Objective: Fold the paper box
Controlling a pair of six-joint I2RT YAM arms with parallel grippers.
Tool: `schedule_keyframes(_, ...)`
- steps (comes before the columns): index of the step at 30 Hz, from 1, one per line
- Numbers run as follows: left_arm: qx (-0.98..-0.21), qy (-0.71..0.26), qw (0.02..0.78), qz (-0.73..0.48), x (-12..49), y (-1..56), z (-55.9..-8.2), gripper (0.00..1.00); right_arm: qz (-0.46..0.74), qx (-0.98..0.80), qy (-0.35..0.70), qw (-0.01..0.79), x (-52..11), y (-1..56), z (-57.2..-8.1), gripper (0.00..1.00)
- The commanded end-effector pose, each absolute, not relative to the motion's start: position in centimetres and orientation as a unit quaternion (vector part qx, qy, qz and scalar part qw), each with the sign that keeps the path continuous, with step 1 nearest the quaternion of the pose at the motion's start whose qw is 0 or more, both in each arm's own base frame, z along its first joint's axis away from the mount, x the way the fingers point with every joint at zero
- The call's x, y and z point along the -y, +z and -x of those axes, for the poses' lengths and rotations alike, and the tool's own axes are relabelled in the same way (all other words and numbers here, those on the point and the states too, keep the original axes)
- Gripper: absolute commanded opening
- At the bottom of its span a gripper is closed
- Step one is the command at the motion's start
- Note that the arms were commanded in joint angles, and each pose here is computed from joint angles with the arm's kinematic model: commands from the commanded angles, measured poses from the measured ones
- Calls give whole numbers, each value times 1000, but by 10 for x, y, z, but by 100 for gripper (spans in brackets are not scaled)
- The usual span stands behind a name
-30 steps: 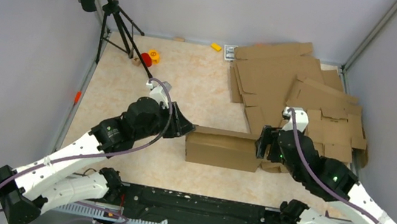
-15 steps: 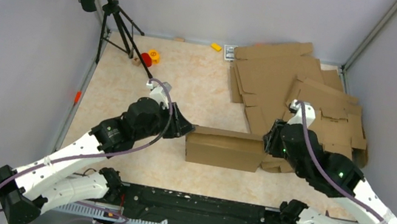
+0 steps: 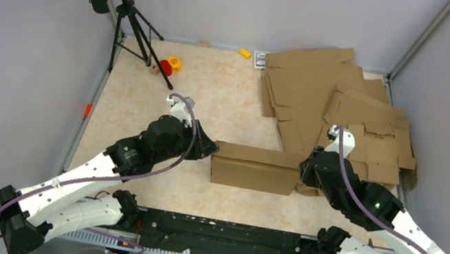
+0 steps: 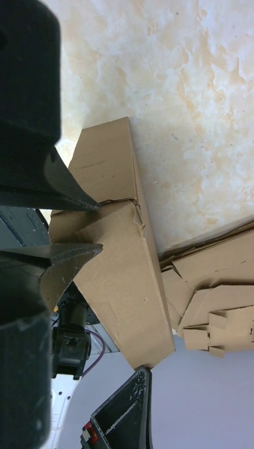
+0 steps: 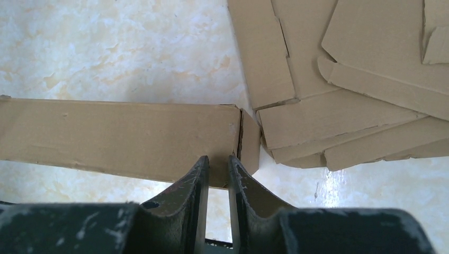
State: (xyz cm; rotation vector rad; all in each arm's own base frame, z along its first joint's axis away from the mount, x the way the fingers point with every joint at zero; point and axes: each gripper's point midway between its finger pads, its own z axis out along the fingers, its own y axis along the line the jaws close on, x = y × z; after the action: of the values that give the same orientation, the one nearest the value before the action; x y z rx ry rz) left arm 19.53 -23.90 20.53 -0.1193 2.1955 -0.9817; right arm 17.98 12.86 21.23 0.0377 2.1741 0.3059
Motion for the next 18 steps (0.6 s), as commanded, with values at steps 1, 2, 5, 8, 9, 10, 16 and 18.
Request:
schedule_keyframes(1,-889,-320,327,30,229,166,-187,30,5,-892,107,439,-127,210,-175,20)
schedule_keyframes(2,-888,-318,331,28,228,171,-188,32,7,-889,108,444,-128,217,-177,21)
schedule_keyframes(5,-883,-314,347,24,225,188,-192,37,10,-879,119,462,-131,243,-181,23)
schedule_keyframes(8,-879,-312,360,15,223,205,-194,42,15,-871,125,475,-133,262,-184,24)
schedule_keyframes(9,-879,-310,363,13,222,209,-194,44,17,-869,126,477,-133,266,-185,24)
schedule_keyframes(10,-878,-309,366,10,222,214,-195,47,18,-869,126,479,-134,268,-185,24)
schedule_keyframes(16,-876,-304,375,1,218,227,-194,52,22,-878,112,464,-133,252,-184,24)
schedule_keyframes(18,-878,-304,371,-1,219,225,-193,52,24,-886,108,451,-134,238,-182,23)
